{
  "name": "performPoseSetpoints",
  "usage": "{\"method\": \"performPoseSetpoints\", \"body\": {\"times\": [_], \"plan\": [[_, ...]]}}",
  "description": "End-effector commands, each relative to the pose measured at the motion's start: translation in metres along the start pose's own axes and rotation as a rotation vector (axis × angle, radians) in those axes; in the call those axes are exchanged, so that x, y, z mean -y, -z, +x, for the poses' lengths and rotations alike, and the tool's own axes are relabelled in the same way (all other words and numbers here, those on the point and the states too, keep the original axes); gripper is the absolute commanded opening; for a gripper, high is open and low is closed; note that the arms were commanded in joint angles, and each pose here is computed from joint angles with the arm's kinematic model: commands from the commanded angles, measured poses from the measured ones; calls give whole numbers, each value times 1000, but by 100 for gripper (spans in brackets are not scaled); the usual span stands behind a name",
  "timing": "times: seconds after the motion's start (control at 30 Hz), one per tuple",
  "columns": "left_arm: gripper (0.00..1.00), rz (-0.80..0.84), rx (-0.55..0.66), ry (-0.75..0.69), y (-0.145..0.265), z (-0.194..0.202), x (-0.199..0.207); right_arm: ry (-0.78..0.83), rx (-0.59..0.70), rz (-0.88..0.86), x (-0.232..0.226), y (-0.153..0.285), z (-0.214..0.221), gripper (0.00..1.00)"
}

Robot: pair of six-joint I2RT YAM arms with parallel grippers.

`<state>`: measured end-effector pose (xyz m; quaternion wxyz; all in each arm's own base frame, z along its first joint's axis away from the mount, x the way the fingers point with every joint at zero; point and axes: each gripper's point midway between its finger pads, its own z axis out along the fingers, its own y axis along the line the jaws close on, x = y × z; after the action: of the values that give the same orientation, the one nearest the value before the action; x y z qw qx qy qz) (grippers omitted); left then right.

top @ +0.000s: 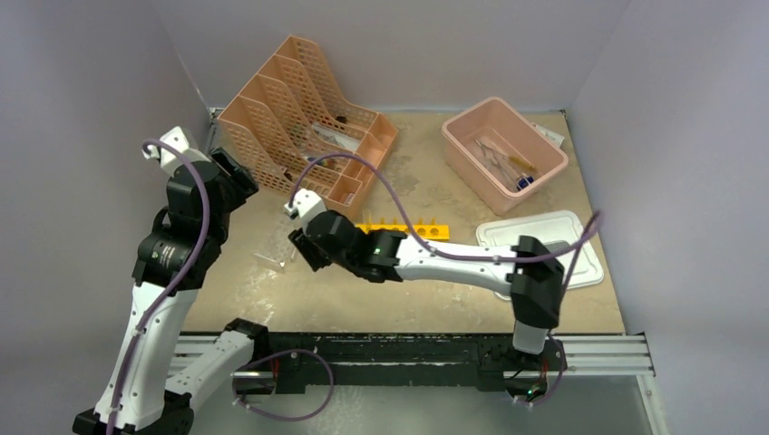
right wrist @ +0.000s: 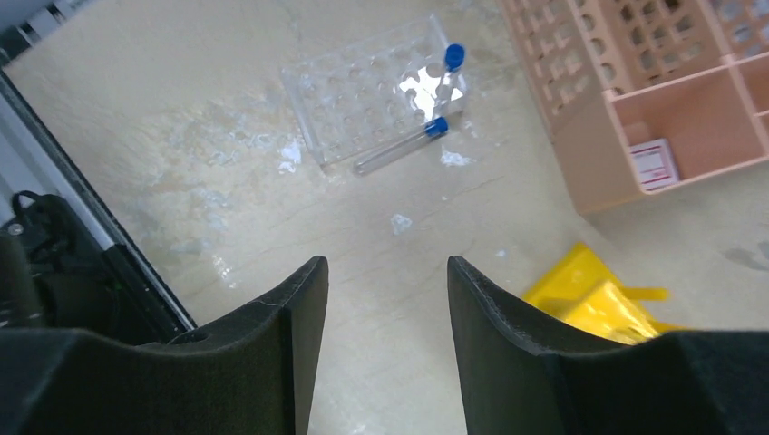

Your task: Organize the chemistry lab equipment

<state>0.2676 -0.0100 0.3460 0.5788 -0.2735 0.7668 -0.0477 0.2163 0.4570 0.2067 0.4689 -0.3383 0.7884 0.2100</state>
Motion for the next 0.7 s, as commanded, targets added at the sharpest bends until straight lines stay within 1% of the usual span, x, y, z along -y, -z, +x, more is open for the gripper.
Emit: {"method": "performPoseSetpoints", "body": {"times": [0.0,0.17,0.27,0.37,0.5,0.67], "plan": [[56,-44,19,-39,12,-9,-15,-59,4,52,-8,-36,4,53],[56,-58,9,-63,16,-4,-23,-165,-85,69,-21,-73,40,57],[56,-62,4,-76,17,-2,-26,-176,-110,108,-22,-94,57,62],[56,-65,2,-91,17,-1,-27,-192,-110,143,-21,-111,62,64],[57,-80,-7,-109,15,3,-31,-240,-109,180,-17,-130,72,65],[58,-93,-24,-124,12,10,-35,-247,-111,221,-13,-144,82,65]]}}
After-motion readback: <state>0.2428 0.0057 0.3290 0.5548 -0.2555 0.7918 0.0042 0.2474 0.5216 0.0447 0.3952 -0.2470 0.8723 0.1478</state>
